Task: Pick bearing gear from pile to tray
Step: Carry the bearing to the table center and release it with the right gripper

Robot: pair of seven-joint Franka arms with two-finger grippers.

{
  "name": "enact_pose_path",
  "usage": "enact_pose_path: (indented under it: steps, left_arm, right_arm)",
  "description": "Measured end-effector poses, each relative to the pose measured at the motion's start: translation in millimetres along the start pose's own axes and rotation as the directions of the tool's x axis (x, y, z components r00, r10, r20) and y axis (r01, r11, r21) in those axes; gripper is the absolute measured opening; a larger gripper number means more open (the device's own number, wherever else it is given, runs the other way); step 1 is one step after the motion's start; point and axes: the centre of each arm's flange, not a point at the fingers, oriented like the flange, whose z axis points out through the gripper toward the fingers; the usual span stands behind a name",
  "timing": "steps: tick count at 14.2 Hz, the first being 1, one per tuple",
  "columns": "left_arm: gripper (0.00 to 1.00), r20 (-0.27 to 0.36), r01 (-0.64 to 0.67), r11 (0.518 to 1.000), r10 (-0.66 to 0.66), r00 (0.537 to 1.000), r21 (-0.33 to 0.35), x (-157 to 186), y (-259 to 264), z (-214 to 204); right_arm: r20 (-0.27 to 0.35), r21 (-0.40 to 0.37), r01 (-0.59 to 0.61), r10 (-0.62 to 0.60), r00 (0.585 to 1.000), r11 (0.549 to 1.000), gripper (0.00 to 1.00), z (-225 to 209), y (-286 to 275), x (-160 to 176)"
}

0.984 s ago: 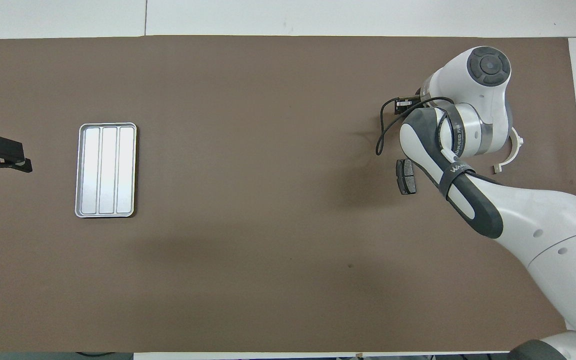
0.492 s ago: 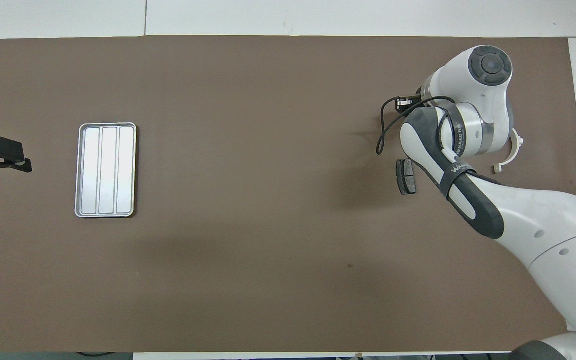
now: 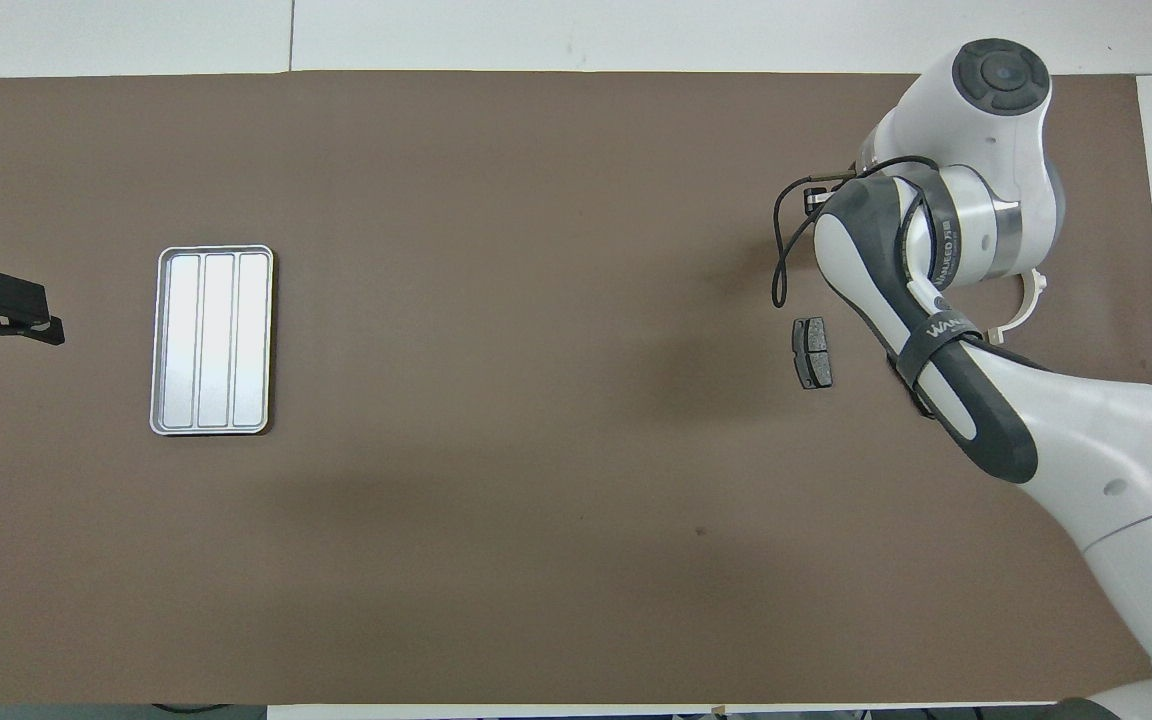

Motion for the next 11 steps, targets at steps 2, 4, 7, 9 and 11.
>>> enact_pose_path:
  steps: [2, 4, 7, 9, 11]
  left_arm:
    - [1.00, 0.000, 0.000, 1.000, 0.000, 1.000, 0.000, 0.0, 0.0, 0.0]
    - [1.00, 0.000, 0.000, 1.000, 0.000, 1.000, 0.000, 0.0, 0.0, 0.0]
    - [1.00, 0.000, 0.000, 1.000, 0.000, 1.000, 0.000, 0.0, 0.0, 0.0]
    - [1.00, 0.000, 0.000, 1.000, 0.000, 1.000, 0.000, 0.0, 0.0, 0.0]
    - [1.00, 0.000, 0.000, 1.000, 0.000, 1.000, 0.000, 0.0, 0.0, 0.0]
  right_arm:
    - [0.038, -0.010, 0.014, -0.014, 0.999, 1.000, 0.25, -53.9, -7.2, -18.1]
    - [0.062, -0.016, 0.043, -0.042, 0.997, 0.999, 0.25, -116.1, -37.7, -46.9]
    - [0.087, -0.005, -0.094, 0.095, 0.992, 0.996, 0.25, -192.4, -117.2, -98.8]
    - [0.093, 0.014, -0.203, 0.201, 0.975, 0.979, 0.25, -210.0, -173.4, -125.5]
    - [0.097, 0.042, -0.325, 0.320, 0.943, 0.945, 0.25, -216.0, -225.5, -148.9]
